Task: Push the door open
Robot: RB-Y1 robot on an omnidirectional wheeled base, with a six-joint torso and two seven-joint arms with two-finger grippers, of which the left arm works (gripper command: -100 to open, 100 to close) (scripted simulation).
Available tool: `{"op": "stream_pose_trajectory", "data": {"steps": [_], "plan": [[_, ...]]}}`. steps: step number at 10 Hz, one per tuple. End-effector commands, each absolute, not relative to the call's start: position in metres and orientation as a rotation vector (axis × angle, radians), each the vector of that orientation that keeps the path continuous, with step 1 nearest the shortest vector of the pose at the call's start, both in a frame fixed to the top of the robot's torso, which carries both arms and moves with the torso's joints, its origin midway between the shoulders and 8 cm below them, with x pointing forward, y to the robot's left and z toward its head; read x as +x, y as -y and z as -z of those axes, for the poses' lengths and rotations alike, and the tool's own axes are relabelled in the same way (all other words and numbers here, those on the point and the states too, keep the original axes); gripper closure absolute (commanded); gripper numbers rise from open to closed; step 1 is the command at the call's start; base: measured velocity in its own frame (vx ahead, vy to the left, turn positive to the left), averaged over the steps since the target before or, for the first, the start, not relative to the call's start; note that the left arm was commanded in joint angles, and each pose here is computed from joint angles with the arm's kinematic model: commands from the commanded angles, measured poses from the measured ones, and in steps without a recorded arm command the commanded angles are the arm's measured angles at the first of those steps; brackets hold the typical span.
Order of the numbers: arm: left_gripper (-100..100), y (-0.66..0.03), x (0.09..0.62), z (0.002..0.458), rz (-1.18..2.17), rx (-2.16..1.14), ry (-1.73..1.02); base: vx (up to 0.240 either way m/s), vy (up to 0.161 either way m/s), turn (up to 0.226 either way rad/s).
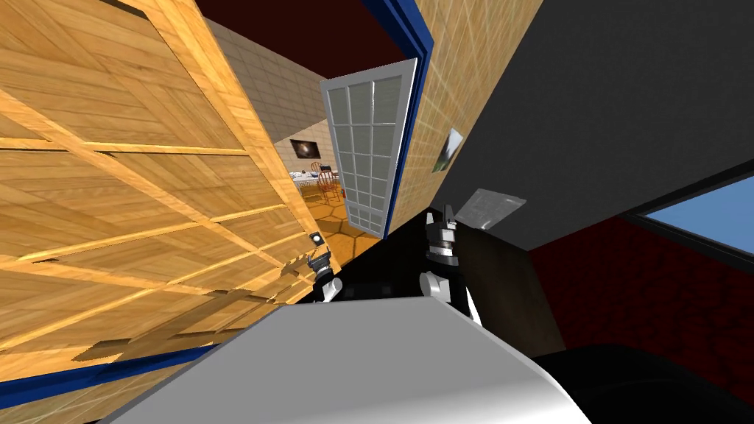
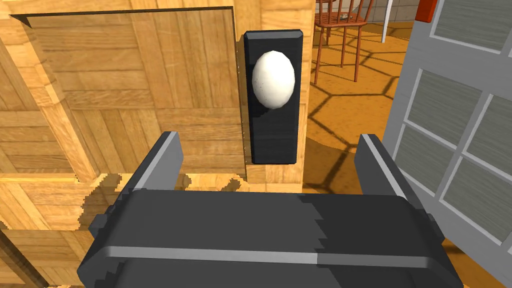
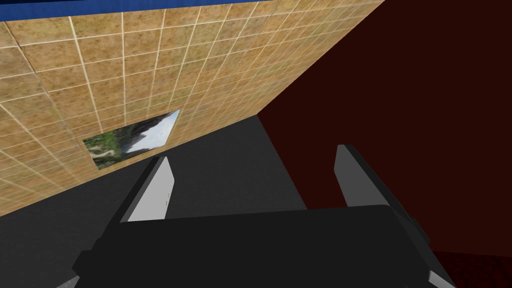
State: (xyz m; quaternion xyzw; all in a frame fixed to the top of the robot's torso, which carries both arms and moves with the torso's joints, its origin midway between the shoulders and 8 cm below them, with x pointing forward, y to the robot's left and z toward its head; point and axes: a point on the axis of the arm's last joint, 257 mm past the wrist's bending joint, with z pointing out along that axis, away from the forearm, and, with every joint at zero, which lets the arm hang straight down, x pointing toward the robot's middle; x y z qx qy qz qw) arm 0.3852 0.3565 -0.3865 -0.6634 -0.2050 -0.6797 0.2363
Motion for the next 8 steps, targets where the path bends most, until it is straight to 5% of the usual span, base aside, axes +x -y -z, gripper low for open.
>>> {"op": "stream_pose_trajectory", "data": {"steps": [1, 8], "plan": [[-100, -0.37, 0.381, 0.385, 1.861, -1.803, 0.543, 0.132, 0.105, -0.046], [-100, -0.374, 0.364, 0.398, 1.846, -1.811, 0.602, 0.168, 0.11, -0.033]]}}
